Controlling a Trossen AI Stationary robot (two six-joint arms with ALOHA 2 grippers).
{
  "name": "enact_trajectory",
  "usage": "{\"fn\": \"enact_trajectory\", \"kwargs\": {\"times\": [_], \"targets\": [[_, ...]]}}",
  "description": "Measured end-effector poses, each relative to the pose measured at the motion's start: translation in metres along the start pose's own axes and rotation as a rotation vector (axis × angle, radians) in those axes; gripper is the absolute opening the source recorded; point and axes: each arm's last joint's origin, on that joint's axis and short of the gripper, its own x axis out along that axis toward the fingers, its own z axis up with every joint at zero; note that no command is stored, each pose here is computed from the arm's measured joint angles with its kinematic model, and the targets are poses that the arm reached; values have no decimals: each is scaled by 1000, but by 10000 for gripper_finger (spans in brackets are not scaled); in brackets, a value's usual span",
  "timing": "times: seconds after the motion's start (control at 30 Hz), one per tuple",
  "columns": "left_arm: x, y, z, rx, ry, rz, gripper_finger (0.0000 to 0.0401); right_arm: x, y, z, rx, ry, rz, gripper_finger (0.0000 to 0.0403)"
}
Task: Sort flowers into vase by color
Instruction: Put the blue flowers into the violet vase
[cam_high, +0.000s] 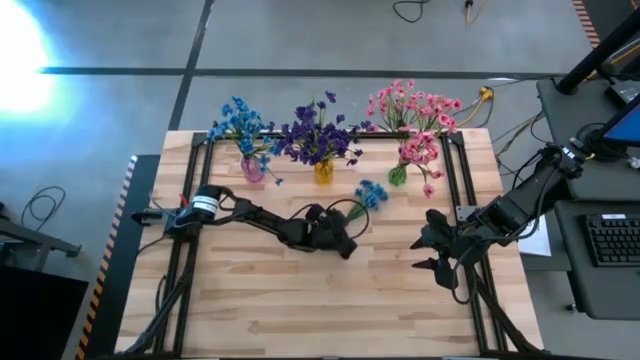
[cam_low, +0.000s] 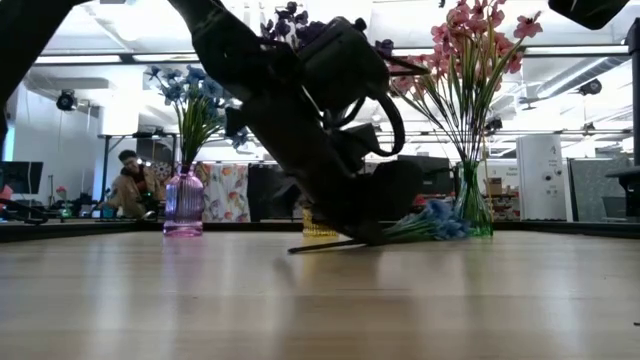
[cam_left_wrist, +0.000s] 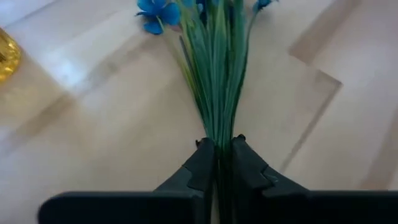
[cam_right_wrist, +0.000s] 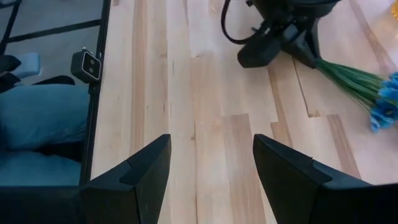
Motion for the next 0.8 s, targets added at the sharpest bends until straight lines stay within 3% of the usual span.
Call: {"fn": "enact_trajectory", "kwargs": {"times": [0.3,0.47,0.7,0.8], "targets": [[-16,-7,1,37,29,-57,124,0,0,0,-1,1,1,219],[-24,-10,10,118,9,-85,180,0,0,0,-18,1,1,219],[-31,-20,25,206,-29,-124,212,-1,6,8,-80,-95,35,219],[-33,-21,22,217,-21,-125,213,-3,12,3,-71,-58,93,219]]}}
